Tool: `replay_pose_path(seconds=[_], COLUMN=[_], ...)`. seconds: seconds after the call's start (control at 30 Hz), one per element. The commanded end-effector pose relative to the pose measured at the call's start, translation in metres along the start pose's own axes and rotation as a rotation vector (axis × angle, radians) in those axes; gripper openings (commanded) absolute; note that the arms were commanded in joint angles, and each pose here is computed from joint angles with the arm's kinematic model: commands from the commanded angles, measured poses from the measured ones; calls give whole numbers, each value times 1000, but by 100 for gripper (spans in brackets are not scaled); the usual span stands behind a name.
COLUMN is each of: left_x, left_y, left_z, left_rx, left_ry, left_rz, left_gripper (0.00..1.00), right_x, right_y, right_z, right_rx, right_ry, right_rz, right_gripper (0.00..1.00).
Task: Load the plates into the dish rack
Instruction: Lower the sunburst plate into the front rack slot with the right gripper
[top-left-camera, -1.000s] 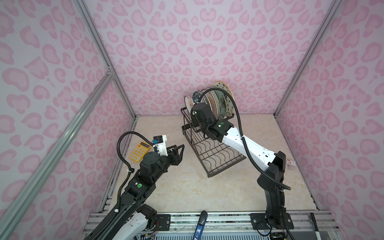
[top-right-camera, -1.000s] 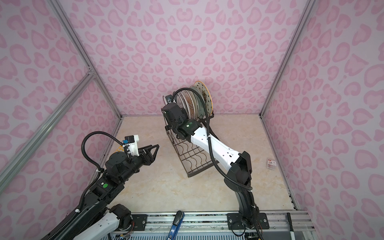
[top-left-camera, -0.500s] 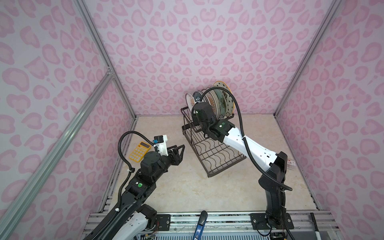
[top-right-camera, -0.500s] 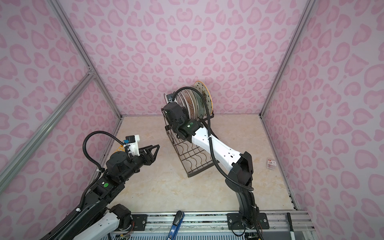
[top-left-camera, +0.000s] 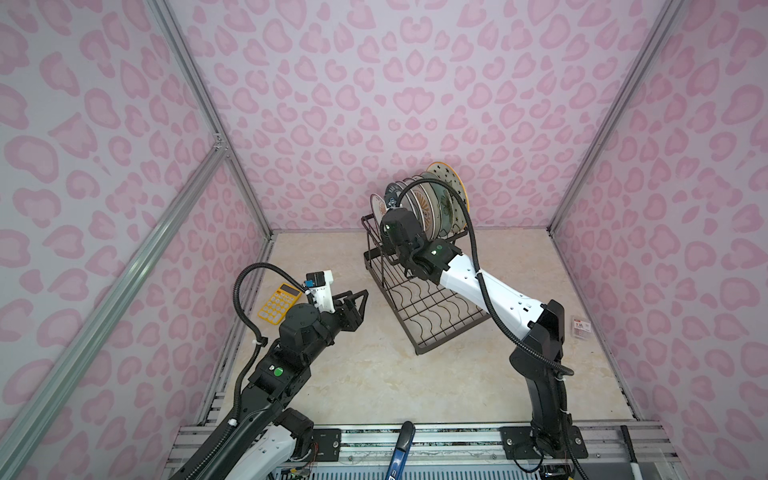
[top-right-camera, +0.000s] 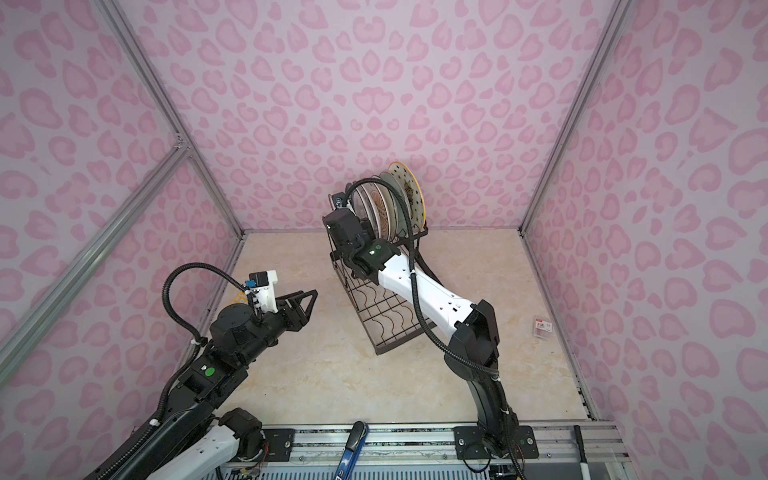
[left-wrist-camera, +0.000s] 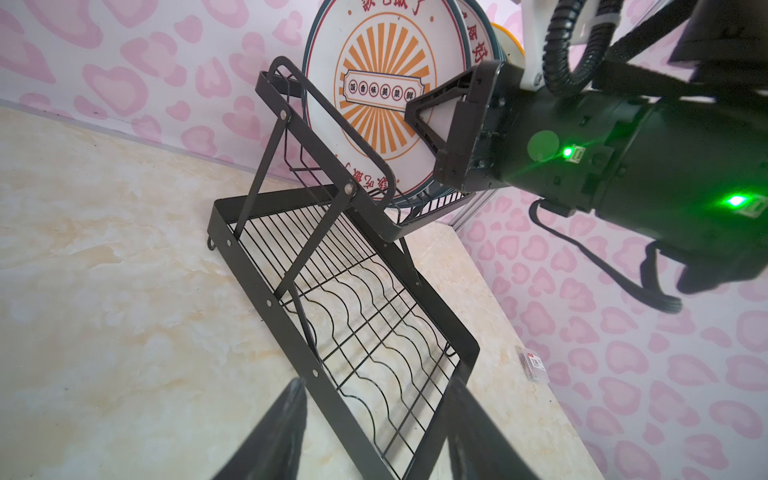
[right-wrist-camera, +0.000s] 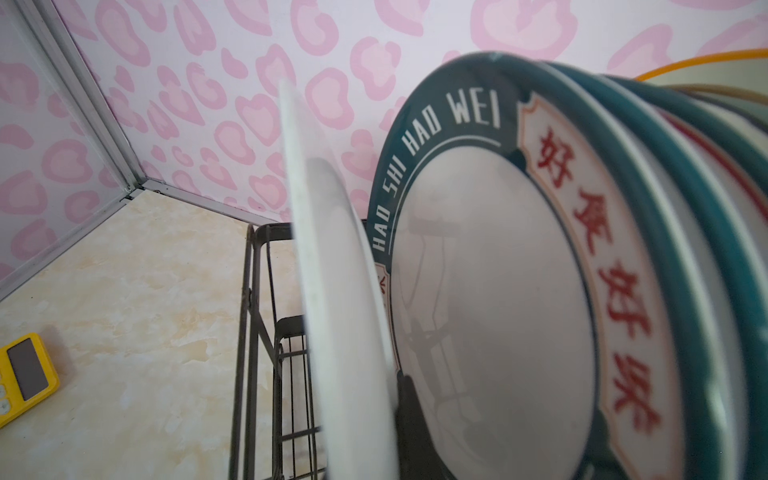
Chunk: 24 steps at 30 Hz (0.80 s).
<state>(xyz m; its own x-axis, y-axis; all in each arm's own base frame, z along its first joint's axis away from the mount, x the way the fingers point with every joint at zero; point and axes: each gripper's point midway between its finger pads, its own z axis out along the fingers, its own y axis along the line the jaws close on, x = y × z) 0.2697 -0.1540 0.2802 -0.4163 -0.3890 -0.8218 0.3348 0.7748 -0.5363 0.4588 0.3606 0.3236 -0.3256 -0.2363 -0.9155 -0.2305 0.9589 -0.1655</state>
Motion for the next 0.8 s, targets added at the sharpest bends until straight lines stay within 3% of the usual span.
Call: replay_pose_path(seconds=[0.0, 0.47, 0.6, 0.77], left_x=[-4, -5, -4, -4], left_y=[-3, -2, -2, -2], left_z=[-2, -4, -4, -4], left_rx=[10, 6, 6, 5], left_ry=[-12, -12, -12, -12], left_rz=[14, 11, 11, 10], left_gripper=[56, 56, 56, 56], right_x=[0, 7, 4, 2], right_y=[0, 1, 0, -1], right_z=[2, 4, 4, 4], right_rx=[8, -17, -22, -33], right_ry=[-12, -1, -5, -7], right_rz=[28, 47, 47, 53], right_gripper=[0, 1, 8, 26])
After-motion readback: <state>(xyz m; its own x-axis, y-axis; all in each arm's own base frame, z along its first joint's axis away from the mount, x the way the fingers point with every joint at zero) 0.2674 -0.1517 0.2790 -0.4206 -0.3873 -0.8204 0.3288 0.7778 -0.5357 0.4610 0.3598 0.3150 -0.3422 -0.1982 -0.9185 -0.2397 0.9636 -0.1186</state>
